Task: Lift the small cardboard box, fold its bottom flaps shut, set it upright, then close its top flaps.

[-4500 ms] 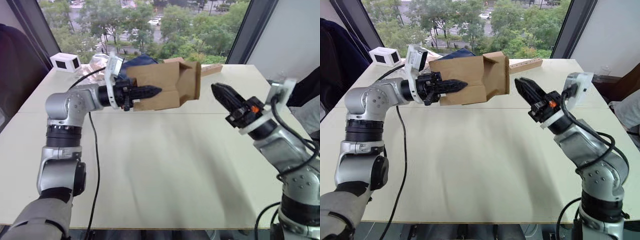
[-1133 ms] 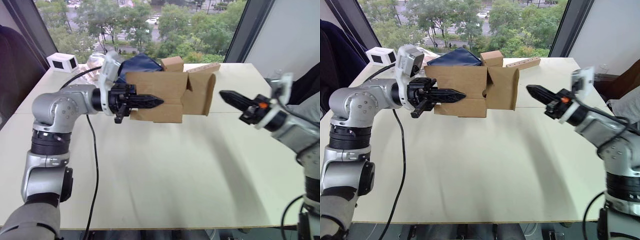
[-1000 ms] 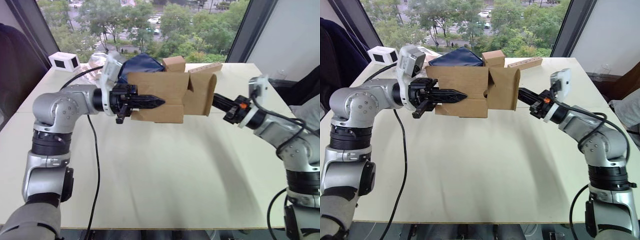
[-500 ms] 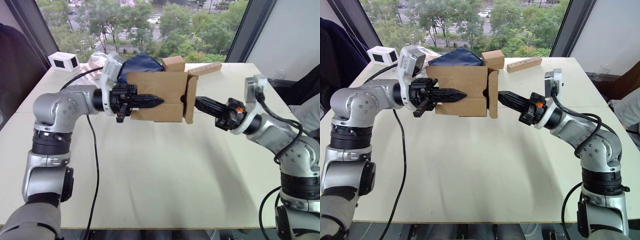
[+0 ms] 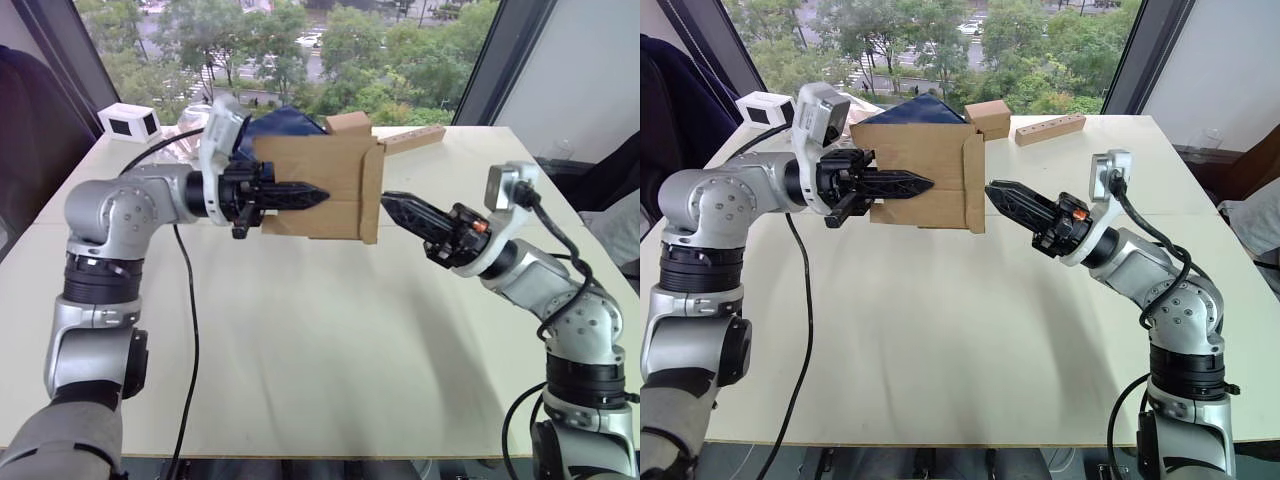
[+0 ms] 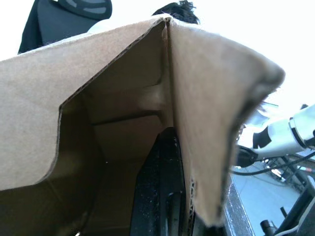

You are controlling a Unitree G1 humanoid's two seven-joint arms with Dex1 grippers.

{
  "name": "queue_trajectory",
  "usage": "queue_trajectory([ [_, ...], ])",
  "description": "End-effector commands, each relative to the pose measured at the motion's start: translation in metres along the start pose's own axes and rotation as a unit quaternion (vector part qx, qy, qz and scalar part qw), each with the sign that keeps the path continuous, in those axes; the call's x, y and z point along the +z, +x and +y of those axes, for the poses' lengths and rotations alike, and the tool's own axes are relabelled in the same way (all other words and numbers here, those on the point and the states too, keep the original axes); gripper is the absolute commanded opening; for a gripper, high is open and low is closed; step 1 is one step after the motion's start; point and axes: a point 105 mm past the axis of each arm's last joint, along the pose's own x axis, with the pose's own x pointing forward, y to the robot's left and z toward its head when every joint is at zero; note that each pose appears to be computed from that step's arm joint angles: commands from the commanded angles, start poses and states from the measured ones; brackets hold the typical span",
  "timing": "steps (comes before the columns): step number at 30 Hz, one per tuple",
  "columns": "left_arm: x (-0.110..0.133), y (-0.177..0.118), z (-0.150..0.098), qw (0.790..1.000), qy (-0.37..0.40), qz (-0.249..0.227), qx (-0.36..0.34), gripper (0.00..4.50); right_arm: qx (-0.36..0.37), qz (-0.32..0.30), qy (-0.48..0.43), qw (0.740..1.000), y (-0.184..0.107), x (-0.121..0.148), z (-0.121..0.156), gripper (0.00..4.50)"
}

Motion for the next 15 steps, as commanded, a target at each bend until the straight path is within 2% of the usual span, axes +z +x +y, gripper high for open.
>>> queue_trajectory([
  [1, 0.0125, -0.0025, -0.0086, 1.0, 0.017, -0.017, -0.008, 0.0, 0.03, -0.034, 0.023, 0.999, -0.0016, 0.0067, 0.0075, 2.79],
  [11, 0.0129, -0.0024, -0.0111, 1.0, 0.012, -0.025, -0.004, 0.0, 0.064, -0.079, 0.091, 0.991, 0.0051, 0.001, 0.0144, 2.79],
  [15, 0.0131, -0.0028, -0.0117, 1.0, 0.011, -0.027, -0.003, 0.0, 0.054, -0.078, 0.093, 0.991, 0.006, -0.0018, 0.013, 2.79],
])
